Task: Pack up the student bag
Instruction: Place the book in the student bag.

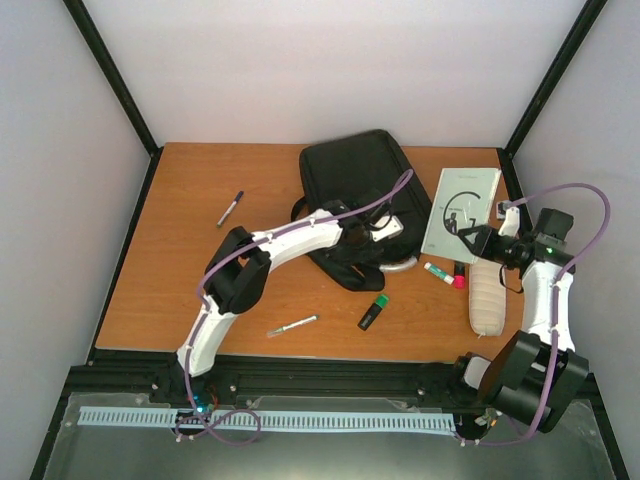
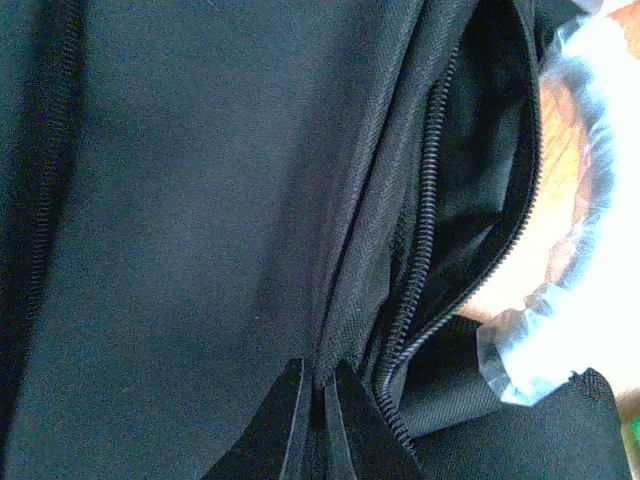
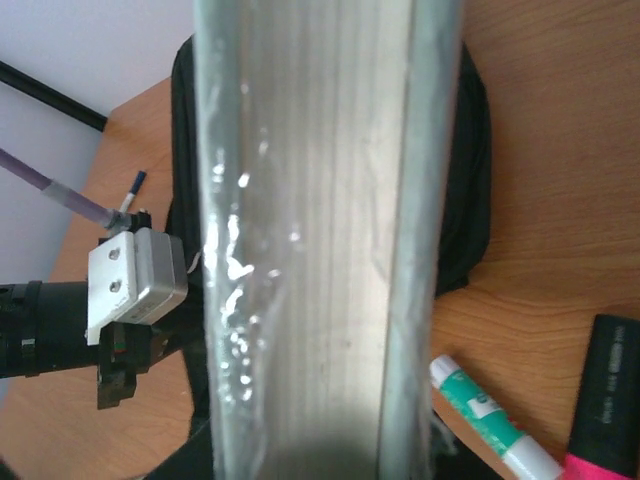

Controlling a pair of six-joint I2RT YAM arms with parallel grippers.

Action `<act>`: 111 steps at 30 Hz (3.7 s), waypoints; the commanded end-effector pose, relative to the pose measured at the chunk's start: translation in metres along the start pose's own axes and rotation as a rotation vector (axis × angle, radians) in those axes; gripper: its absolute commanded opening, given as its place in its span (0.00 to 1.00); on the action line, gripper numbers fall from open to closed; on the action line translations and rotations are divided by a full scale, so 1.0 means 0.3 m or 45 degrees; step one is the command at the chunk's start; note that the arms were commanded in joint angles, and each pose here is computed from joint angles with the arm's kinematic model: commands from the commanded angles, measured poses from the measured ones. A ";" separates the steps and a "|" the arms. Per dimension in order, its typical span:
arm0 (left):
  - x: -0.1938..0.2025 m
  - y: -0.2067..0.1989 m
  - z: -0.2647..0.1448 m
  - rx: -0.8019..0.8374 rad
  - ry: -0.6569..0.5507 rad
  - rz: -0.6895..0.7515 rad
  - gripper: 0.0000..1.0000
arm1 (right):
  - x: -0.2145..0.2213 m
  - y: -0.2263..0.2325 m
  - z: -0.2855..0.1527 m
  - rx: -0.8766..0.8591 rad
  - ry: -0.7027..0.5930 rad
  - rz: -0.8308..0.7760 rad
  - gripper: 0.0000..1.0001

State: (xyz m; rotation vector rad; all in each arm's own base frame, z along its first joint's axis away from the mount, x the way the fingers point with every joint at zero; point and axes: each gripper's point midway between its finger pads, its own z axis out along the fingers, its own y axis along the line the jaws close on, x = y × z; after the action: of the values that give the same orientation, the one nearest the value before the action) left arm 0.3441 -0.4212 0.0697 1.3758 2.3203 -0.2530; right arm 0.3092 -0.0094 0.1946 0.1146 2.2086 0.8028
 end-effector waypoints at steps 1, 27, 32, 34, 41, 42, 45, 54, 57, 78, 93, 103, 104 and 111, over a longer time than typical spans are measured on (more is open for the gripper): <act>-0.154 0.104 -0.228 -0.239 -0.233 -0.035 0.01 | -0.071 0.082 -0.018 -0.179 -0.029 0.009 0.03; -0.312 0.232 -0.562 -0.397 -0.523 -0.328 0.01 | 0.290 0.288 -0.038 -0.334 0.529 0.800 0.03; -0.309 0.228 -0.566 -0.389 -0.529 -0.324 0.01 | 0.370 0.324 -0.020 -0.369 0.620 0.853 0.03; -0.307 0.229 -0.566 -0.390 -0.527 -0.320 0.01 | 0.384 0.338 -0.019 -0.385 0.640 0.853 0.03; -0.311 0.209 -0.582 -0.348 -0.555 -0.304 0.01 | 0.330 0.402 0.008 -0.562 0.620 0.794 0.03; -0.311 0.201 -0.589 -0.333 -0.566 -0.298 0.01 | 0.315 0.410 0.012 -0.576 0.614 0.769 0.03; -0.303 0.184 -0.617 -0.307 -0.590 -0.275 0.01 | 0.283 0.416 0.024 -0.585 0.601 0.722 0.03; -0.280 0.165 -0.686 -0.290 -0.620 -0.245 0.01 | 0.244 0.430 0.081 -0.623 0.636 0.678 0.03; -0.275 0.165 -0.708 -0.297 -0.625 -0.241 0.01 | 0.234 0.438 0.106 -0.634 0.665 0.668 0.03; -0.238 0.165 -0.770 -0.323 -0.663 -0.225 0.01 | 0.210 0.394 0.336 -0.519 0.816 0.507 0.21; -0.177 0.183 -0.745 -0.340 -0.644 -0.276 0.01 | 0.237 0.294 0.377 -0.342 0.818 0.294 0.59; -0.171 0.196 -0.763 -0.311 -0.668 -0.308 0.01 | 0.239 0.245 0.315 -0.214 0.780 -0.094 0.73; -0.169 0.199 -0.765 -0.311 -0.670 -0.312 0.01 | 0.237 0.245 0.309 -0.209 0.771 -0.132 0.73; -0.155 0.207 -0.763 -0.296 -0.678 -0.338 0.01 | 0.207 0.252 0.252 -0.188 0.650 -0.486 0.74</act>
State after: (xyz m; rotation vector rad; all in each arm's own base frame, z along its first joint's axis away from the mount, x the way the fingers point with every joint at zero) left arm 0.3496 -0.3431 0.2397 0.8789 2.1374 -0.2644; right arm 0.3080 0.1153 0.1477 -0.4013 2.6401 1.0086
